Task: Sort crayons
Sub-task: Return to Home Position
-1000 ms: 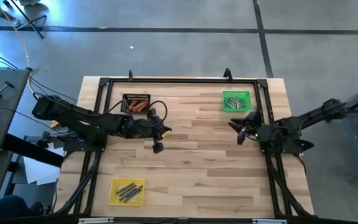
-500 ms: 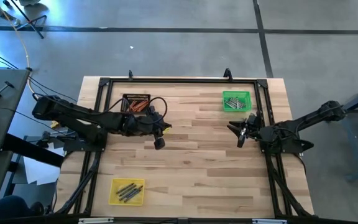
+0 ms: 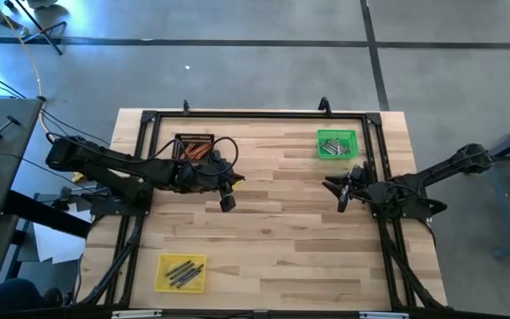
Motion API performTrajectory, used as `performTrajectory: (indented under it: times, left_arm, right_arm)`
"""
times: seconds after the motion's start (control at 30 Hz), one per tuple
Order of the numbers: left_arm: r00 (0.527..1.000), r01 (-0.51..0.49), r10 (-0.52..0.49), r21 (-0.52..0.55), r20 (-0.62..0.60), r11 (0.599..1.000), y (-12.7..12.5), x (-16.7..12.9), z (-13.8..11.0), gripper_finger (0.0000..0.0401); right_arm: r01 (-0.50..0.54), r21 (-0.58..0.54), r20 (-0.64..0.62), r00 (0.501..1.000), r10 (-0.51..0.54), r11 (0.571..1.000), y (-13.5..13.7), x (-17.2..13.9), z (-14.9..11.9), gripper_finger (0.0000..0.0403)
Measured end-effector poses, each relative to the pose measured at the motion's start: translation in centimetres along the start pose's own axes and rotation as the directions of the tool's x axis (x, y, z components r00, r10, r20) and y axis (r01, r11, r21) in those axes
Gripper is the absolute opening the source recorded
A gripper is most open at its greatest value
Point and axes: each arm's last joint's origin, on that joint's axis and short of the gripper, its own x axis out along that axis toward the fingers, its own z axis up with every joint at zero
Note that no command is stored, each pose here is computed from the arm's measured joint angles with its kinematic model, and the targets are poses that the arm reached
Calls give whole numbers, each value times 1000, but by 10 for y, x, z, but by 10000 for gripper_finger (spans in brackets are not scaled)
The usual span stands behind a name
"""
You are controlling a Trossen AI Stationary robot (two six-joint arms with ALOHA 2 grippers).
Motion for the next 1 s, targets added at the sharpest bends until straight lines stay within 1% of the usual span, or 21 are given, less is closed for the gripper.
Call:
performTrajectory:
  times: [0.17,0.27,0.3,0.37,0.43,0.47,0.53,0.63,1.0]
  left_arm:
    - [1000,0,0,1,0,1000,0,0,0,9]
    - [1000,0,0,0,1,1000,0,0,0,9]
    - [1000,1,-1,-1,2,1000,0,0,0,9]
    - [1000,3,-3,-1,4,1000,-1,0,0,9]
    - [1000,8,-8,-3,8,1000,-1,0,1,9]
    - [1000,9,-9,-4,11,1000,-1,0,1,9]
    - [1000,10,-10,-5,14,1000,-1,0,1,9]
    - [1000,10,-10,2,14,1000,-1,0,1,9]
    - [998,32,-31,-22,61,999,-2,0,6,10]
  right_arm:
    - [-10,-13,6,1000,10,1000,1,0,1,110]
    - [0,21,-6,1000,1,1000,0,0,-1,110]
    - [-2,51,-11,1000,2,999,0,0,-1,110]
    - [-22,149,-33,999,27,989,1,0,-2,110]
    - [-59,254,-69,994,79,966,3,0,-4,110]
    - [-74,291,-83,991,102,954,4,-1,-4,110]
    - [-93,326,-103,986,133,941,5,-1,-5,110]
    - [-108,332,-115,981,153,937,5,-1,-5,110]
    - [-118,336,-114,980,165,934,6,-2,-5,110]
